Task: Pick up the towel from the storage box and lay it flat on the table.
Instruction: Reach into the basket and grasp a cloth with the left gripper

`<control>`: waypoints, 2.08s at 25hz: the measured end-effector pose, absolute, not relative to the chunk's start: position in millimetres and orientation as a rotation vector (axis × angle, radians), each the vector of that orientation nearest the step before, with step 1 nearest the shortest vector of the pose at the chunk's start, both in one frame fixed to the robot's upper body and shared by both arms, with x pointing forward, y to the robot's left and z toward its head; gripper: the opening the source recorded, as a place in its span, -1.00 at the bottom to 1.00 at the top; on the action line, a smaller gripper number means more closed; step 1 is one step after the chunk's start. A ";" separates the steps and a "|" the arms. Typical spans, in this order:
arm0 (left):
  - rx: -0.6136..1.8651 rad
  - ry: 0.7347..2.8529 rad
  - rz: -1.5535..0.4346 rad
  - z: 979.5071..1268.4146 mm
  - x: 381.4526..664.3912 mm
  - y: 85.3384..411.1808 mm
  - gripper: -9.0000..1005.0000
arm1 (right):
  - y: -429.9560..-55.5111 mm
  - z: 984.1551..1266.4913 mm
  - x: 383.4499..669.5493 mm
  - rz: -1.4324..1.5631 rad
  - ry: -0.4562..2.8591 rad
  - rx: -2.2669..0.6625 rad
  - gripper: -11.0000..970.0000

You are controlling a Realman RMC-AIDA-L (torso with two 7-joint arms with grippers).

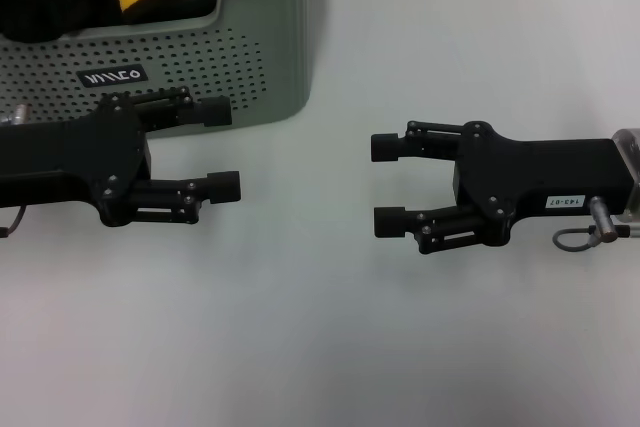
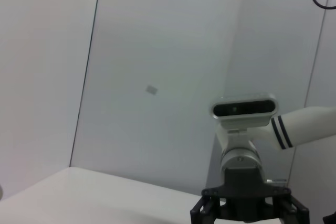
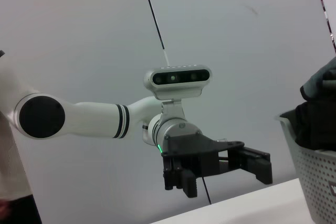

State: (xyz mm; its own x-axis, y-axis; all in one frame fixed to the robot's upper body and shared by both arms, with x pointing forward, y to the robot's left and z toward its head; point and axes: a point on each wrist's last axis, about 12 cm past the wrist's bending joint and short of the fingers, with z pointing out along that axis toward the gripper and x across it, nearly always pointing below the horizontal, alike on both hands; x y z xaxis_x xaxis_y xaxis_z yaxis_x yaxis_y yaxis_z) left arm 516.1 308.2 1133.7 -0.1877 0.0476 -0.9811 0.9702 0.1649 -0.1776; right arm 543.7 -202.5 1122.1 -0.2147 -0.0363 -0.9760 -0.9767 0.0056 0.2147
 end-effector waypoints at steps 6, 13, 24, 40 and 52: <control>1.032 1.477 -1.174 1131.6 517.4 307.5 0.71 | -204.5 1118.7 543.7 1.333 1.407 -1.093 0.80; 1.031 1.477 -1.175 1131.5 517.2 307.4 0.70 | -204.9 1120.5 538.0 1.367 1.344 -1.096 0.80; 1.027 1.481 -1.178 1129.9 514.8 308.7 0.69 | -205.4 1120.9 537.0 1.381 1.332 -1.075 0.80; 1.025 1.483 -1.185 1128.3 513.5 307.3 0.67 | -204.5 1119.8 536.3 1.385 1.335 -1.076 0.80; 1.022 1.477 -1.186 1128.5 513.8 306.1 0.66 | -205.5 1119.0 535.3 1.382 1.333 -1.076 0.80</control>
State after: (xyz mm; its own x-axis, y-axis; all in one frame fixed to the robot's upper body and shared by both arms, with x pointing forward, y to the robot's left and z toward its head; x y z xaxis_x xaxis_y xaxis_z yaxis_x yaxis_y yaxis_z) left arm 513.8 306.1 1128.5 -0.2003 0.0442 -0.9787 0.9652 0.1800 -0.1894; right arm 535.3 -205.5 1119.0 -0.2098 0.0370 -0.9770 -0.9777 -0.0064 0.2097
